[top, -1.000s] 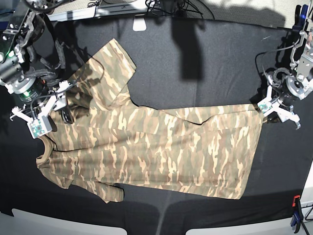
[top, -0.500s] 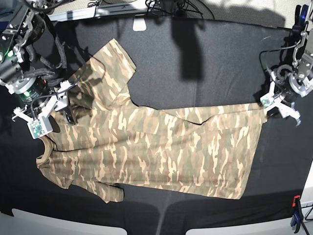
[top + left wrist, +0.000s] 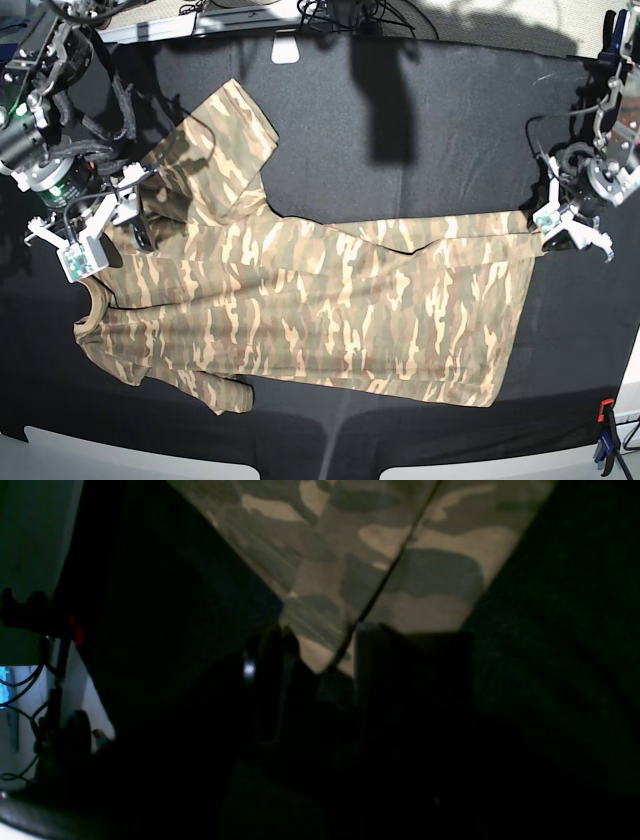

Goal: Layout the t-shirt on the table in an organized manner, then fold the t-shirt properly
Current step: 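Grasp the shirt's shoulder with the right gripper and hem with the left, then move the right gripper to the sleeve and grasp it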

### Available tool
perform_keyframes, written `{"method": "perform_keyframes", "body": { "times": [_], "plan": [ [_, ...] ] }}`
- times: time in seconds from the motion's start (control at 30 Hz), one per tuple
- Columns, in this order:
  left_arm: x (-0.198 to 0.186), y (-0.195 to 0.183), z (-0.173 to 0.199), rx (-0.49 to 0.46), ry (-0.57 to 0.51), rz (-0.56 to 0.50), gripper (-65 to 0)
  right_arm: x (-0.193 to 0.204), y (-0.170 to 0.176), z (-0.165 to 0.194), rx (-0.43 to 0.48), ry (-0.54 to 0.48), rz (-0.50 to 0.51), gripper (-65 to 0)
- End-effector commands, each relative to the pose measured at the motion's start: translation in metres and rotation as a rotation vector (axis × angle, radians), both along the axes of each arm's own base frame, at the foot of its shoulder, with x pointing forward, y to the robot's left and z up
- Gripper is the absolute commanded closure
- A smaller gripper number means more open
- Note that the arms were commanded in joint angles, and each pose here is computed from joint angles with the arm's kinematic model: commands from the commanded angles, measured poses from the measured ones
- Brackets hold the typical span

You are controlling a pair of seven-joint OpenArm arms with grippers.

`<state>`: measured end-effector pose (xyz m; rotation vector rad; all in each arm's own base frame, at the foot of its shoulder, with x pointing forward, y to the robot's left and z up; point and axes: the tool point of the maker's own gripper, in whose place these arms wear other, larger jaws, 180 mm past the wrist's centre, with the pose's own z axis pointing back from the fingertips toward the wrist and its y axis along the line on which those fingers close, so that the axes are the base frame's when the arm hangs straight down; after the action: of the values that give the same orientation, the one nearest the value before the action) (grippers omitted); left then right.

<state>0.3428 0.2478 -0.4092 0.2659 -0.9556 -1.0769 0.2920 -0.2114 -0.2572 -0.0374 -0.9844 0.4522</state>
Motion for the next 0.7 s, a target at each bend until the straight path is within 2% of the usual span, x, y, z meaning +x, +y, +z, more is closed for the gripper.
{"method": "perform_keyframes", "body": {
  "times": [0.0, 0.13, 0.2, 0.3, 0.4, 0.5, 0.57, 0.67],
  "plan": [
    [0.011, 0.006, 0.017, 0.002, -0.05, -0.008, -21.5, 0.005, 0.005, 0.015, 0.009, -0.052, 0.029, -26.3],
    [0.012, -0.002, 0.021, -0.018, -0.075, -0.048, -21.5, 0.001, 0.017, 0.014, 0.05, -0.037, 0.087, -26.3],
    [0.012, -0.004, 0.02, 0.009, -0.077, -0.064, -21.5, 0.0, 0.02, 0.014, 0.059, -0.031, 0.095, -26.3],
    [0.013, -0.009, 0.02, -0.005, -0.081, -0.064, -21.0, -0.001, 0.02, 0.013, 0.063, -0.027, 0.099, -26.3],
    [0.018, -0.017, 0.021, -0.023, -0.092, -0.064, -12.8, -0.006, 0.029, 0.01, 0.073, 0.0, 0.144, -26.3],
    [0.02, -0.02, 0.022, -0.03, -0.097, -0.063, -1.1, -0.018, 0.054, 0.0, 0.129, 0.06, 0.24, -26.3],
    [0.02, -0.019, 0.022, -0.028, -0.096, -0.062, 0.0, -0.028, 0.067, -0.013, 0.106, 0.115, 0.295, -26.3],
    [0.02, -0.018, 0.021, -0.024, -0.092, -0.057, 0.0, -0.047, 0.081, -0.042, 0.005, 0.222, 0.377, -26.3]
  ]
}}
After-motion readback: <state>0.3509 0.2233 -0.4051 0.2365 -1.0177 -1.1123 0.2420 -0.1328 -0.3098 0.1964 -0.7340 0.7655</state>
